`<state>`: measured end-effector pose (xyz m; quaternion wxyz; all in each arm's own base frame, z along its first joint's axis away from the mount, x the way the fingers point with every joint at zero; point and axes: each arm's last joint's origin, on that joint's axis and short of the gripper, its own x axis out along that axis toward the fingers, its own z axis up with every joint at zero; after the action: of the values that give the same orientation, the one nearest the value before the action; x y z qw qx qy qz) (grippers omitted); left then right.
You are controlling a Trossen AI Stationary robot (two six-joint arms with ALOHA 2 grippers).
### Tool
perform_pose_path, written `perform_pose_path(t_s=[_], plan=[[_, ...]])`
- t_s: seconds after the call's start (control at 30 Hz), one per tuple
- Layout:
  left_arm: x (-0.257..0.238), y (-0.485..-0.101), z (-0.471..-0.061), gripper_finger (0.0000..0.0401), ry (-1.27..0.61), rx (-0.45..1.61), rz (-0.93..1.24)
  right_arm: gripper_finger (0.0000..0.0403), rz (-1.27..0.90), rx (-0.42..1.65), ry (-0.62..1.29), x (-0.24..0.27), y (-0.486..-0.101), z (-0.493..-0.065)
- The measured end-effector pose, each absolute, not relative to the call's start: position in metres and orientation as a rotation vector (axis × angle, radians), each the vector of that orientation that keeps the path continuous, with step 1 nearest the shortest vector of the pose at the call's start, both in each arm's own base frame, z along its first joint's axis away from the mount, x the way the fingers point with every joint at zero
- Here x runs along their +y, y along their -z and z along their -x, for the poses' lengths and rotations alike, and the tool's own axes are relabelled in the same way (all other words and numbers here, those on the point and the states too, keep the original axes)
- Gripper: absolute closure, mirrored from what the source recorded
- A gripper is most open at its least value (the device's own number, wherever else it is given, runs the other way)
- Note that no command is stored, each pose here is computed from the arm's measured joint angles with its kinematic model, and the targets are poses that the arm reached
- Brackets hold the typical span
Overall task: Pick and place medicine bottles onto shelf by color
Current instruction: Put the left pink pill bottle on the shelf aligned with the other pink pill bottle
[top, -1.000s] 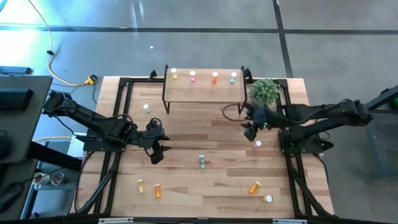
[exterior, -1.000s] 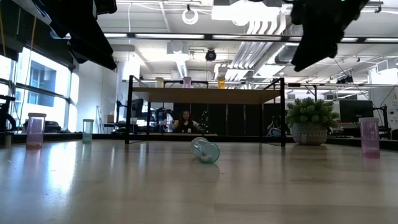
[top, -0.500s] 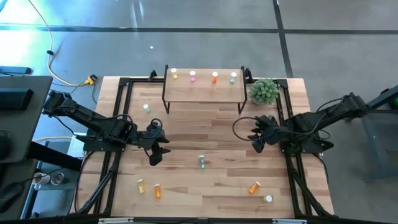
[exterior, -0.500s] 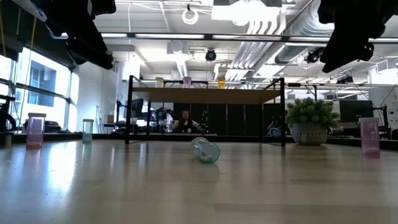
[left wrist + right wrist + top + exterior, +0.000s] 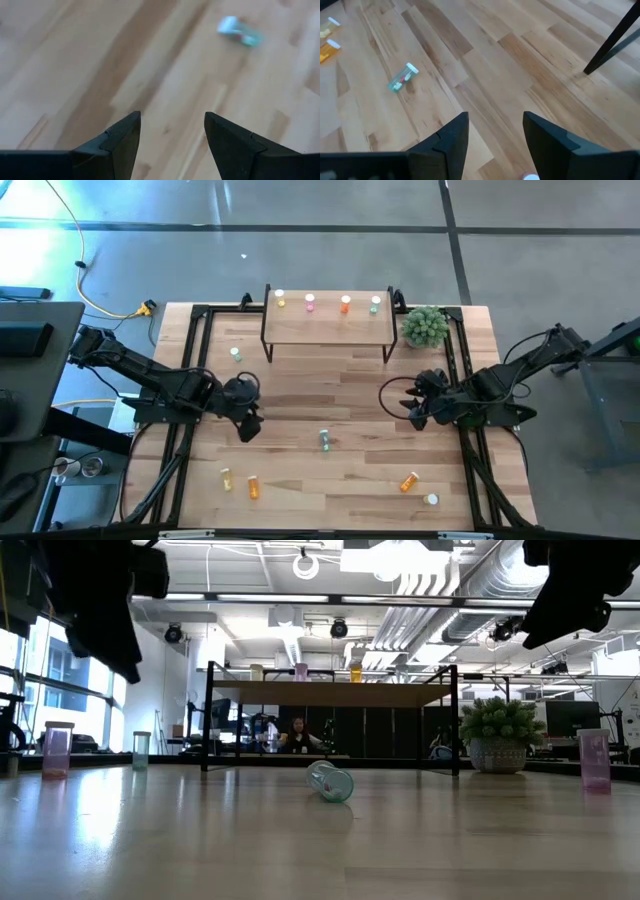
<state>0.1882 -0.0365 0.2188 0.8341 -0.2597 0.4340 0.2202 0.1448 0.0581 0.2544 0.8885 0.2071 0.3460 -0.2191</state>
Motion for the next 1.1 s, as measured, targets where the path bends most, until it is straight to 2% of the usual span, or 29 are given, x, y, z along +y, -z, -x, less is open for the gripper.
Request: perform_pose_path(t_s=[0.3,0.83,1.1], plan=[[-0.031,-0.212,-0.173,0.0192,-0.743,0.951,0.663,0.0224,-0.411,0.711,0.476,0.057,-0.254,-0.144],[-0.077,-0.204,-0.154,0.0192,-0.741,1.013,0.731,0.0224,-0.405,0.696,0.492,0.057,-0.255,-0.144],[-0.079,-0.187,-0.151,0.0192,-0.991,1.041,0.713,0.0224,-0.407,0.694,0.491,0.057,-0.255,-0.144]])
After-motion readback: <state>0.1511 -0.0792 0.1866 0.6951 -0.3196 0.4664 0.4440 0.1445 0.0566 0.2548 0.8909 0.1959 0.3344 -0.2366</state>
